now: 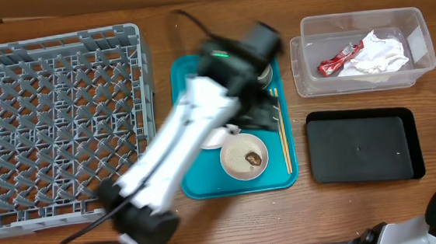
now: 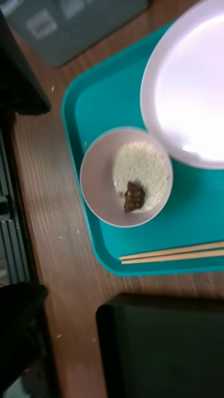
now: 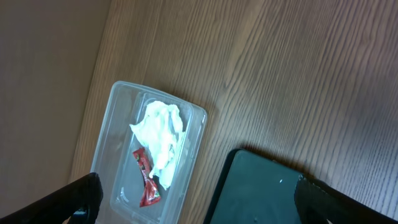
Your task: Sort waste into correct bins and load items into the dishwasher
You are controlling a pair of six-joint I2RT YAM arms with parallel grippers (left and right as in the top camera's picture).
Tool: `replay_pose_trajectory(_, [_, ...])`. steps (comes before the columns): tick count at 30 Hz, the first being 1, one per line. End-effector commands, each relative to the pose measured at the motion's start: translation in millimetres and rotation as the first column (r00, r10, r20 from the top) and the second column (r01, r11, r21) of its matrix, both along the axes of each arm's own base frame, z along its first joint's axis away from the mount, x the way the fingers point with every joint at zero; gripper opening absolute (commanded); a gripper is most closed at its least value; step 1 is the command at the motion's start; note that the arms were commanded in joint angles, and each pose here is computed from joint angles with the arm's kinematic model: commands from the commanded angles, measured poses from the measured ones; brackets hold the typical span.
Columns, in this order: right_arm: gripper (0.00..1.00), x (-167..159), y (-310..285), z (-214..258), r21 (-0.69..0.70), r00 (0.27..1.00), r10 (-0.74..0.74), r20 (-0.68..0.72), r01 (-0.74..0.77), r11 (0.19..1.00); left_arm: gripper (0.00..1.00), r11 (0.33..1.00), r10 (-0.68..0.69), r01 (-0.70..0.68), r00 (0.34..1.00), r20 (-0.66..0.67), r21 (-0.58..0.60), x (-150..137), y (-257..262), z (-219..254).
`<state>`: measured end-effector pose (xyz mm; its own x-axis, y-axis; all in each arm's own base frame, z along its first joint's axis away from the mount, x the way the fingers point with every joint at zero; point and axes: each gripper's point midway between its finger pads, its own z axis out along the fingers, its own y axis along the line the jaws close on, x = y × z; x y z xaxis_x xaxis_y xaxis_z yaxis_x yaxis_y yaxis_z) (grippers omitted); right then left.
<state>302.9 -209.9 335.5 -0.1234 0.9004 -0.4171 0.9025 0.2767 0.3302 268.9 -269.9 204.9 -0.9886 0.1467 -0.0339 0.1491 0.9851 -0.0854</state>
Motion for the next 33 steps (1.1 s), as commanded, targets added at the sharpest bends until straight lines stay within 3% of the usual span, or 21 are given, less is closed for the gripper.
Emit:
replay_pose_trajectory(1, [1.0, -0.2, 1.2, 4.3, -0.013, 1.0, 0.014, 0.008, -0.014, 1.0, 0.79, 0.987, 0.071, -0.064, 0.997, -0.042, 0.151, -5.4, -16.1, -51.9])
replay_pose_trajectory(5, [1.0, -0.4, 1.2, 4.3, -0.013, 1.0, 0.013, 0.008, -0.013, 1.0, 0.46, 0.984, 0.037, -0.013, 0.99, -0.136, 0.18, -21.0, -37.4, -88.8])
replay_pose_trajectory(6, [1.0, -0.2, 1.2, 4.3, -0.013, 1.0, 0.014, 0.008, -0.014, 1.0, 0.45, 0.983, 0.03, 0.0, 0.986, -0.164, 0.181, -25.6, -41.3, -96.2])
replay_pose_trajectory(12, [1.0, -0.4, 1.2, 4.3, -0.013, 1.0, 0.013, 0.008, -0.013, 1.0, 0.59, 0.992, -0.021, 0.037, 0.991, -0.129, 0.118, -15.6, -59.4, -104.0])
replay_pose_trajectory(16, [1.0, -0.3, 1.3, 4.3, -0.013, 1.0, 0.014, 0.008, -0.014, 1.0, 0.59, 0.981, 0.045, -0.037, 0.998, -0.039, 0.189, -1.7, -48.9, -106.6])
replay_pose_trajectory(22, [1.0, -0.2, 1.2, 4.3, -0.013, 1.0, 0.014, 0.008, -0.014, 1.0, 0.58, 0.978, 0.049, -0.034, 0.997, -0.066, 0.203, -10.0, -48.2, -135.6])
replay_pose_trajectory(25, [1.0, -0.2, 1.2, 4.3, -0.013, 1.0, 0.014, 0.008, -0.014, 1.0, 0.53, 0.984, 0.032, -0.019, 0.997, -0.073, 0.175, -12.6, -54.9, -157.2])
replay_pose_trajectory(33, [1.0, -0.2, 1.2, 4.3, -0.013, 1.0, 0.014, 0.008, -0.014, 1.0, 0.52, 0.981, 0.033, -0.027, 0.999, -0.026, 0.19, -5.2, -52.3, -167.4])
